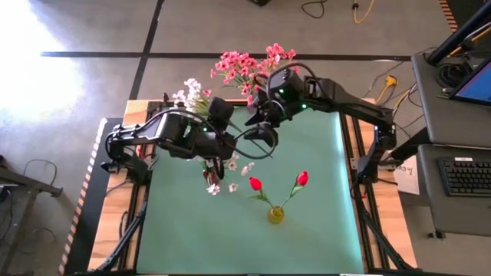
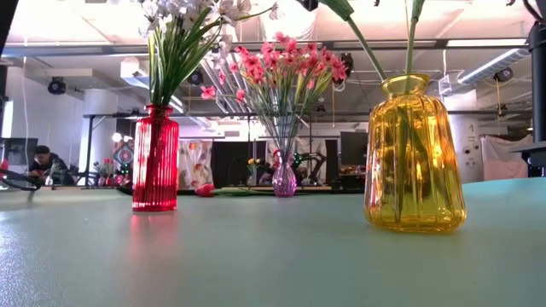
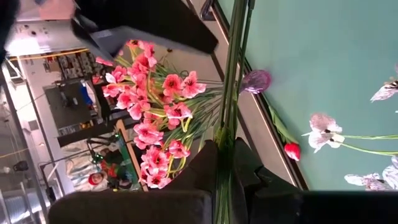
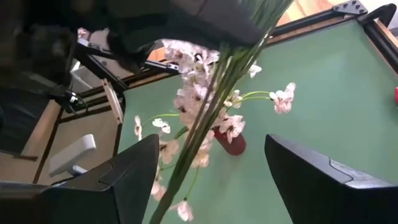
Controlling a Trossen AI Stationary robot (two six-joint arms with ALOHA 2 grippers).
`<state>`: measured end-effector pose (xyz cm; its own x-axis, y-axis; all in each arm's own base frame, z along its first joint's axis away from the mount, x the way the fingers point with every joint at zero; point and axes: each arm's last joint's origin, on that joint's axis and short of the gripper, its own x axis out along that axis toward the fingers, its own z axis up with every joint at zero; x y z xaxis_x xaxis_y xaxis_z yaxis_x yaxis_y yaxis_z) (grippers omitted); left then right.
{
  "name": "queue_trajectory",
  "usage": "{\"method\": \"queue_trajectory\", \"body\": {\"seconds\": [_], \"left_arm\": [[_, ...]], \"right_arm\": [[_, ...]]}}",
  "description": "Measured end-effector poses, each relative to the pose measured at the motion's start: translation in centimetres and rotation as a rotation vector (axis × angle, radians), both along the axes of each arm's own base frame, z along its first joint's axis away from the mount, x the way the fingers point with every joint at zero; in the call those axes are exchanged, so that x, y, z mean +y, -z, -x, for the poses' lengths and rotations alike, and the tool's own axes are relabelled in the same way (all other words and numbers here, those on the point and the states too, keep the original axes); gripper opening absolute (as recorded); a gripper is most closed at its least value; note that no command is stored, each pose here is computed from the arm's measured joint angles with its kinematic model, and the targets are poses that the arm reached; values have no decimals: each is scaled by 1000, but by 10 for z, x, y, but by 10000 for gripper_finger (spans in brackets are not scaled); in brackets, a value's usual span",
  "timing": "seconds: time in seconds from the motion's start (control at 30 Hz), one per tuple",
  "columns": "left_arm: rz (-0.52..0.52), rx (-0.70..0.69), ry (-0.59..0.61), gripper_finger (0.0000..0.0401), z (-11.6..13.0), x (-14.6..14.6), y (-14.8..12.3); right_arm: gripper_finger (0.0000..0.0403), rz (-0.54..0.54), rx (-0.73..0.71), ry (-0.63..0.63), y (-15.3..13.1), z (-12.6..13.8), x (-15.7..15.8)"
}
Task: Sort flowers into vase by color
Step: Put the white flower into the red flower vase
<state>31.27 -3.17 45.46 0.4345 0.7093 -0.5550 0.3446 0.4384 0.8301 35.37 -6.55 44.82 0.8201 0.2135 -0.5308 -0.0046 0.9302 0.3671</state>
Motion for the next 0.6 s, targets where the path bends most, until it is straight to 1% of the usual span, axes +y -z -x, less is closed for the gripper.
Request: {"method": "queue_trajectory", "body": {"seconds": [0.13, 0.27, 0.43, 0.6], "left_arm": [[1, -6, 0, 0, 0, 0, 0], [1, -7, 0, 0, -1, 0, 0], [-1, -6, 3, 0, -1, 0, 0], [1, -18, -1, 2, -1, 0, -1]], "right_arm": [[279, -1, 7, 0, 1, -7, -2], [251, -7, 39, -2, 6, -11, -3], [190, -16, 73, -10, 12, -15, -3], [106, 8, 80, -30, 15, -16, -3]]}}
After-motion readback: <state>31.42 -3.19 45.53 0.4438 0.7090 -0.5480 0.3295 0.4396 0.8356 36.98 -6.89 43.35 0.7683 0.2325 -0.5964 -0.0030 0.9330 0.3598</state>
